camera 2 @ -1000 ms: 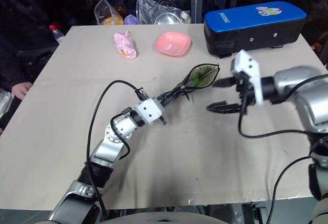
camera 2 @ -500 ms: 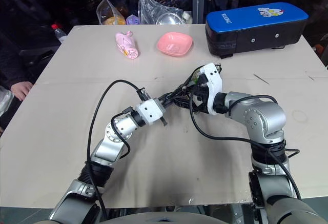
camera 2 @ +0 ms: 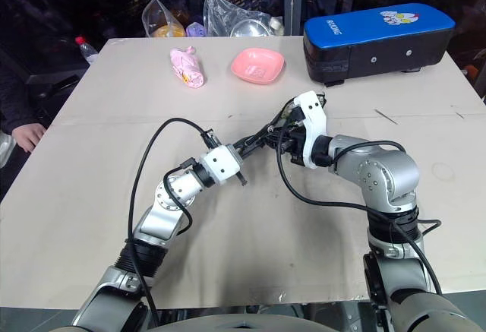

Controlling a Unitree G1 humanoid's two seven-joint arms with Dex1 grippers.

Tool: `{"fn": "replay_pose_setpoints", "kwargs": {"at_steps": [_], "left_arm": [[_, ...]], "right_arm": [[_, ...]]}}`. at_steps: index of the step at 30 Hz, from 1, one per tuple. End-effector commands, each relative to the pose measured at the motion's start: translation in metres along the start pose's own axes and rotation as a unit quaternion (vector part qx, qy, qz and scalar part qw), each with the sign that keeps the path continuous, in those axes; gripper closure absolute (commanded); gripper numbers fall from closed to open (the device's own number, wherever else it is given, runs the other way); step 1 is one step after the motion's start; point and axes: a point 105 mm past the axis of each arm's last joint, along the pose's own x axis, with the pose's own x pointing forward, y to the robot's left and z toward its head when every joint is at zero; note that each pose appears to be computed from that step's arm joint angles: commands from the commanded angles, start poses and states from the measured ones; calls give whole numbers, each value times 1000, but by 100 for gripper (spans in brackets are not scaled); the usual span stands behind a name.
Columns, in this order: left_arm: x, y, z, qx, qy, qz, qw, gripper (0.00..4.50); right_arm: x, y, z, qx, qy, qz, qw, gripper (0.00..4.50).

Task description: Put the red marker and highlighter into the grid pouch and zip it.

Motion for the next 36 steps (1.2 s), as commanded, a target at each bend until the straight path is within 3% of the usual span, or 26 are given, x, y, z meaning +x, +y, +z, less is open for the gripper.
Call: {"fn": "replay_pose_setpoints", "kwargs": {"at_steps": [1, 7, 11, 17, 24, 30, 31, 36], "left_arm": [[0, 3, 11, 8, -22, 6, 1000, 450], [-2, 4, 9, 9, -17, 8, 1000, 450], [-3, 3, 9, 8, -16, 10, 1000, 450], [-4, 5, 8, 8, -13, 13, 1000, 450], [-5, 5, 7, 8, -13, 14, 1000, 450], [-5, 6, 6, 7, -11, 12, 1000, 450], [-5, 6, 6, 7, -11, 12, 1000, 450], [-7, 8, 3, 6, -4, 12, 1000, 450]], "right_arm": [[-17, -13, 15, -65, -3, -39, 997, 445], [-53, -70, 30, -197, 23, -168, 966, 445], [-76, -110, 43, -205, 12, -256, 945, 445], [-95, -135, 48, -200, 2, -326, 924, 445], [-100, -142, 49, -194, -10, -358, 913, 445], [-76, -101, 35, -179, 0, -215, 960, 445], [-74, -96, 32, -173, 2, -195, 966, 382], [-78, -71, 12, -197, 38, -99, 975, 177]]}}
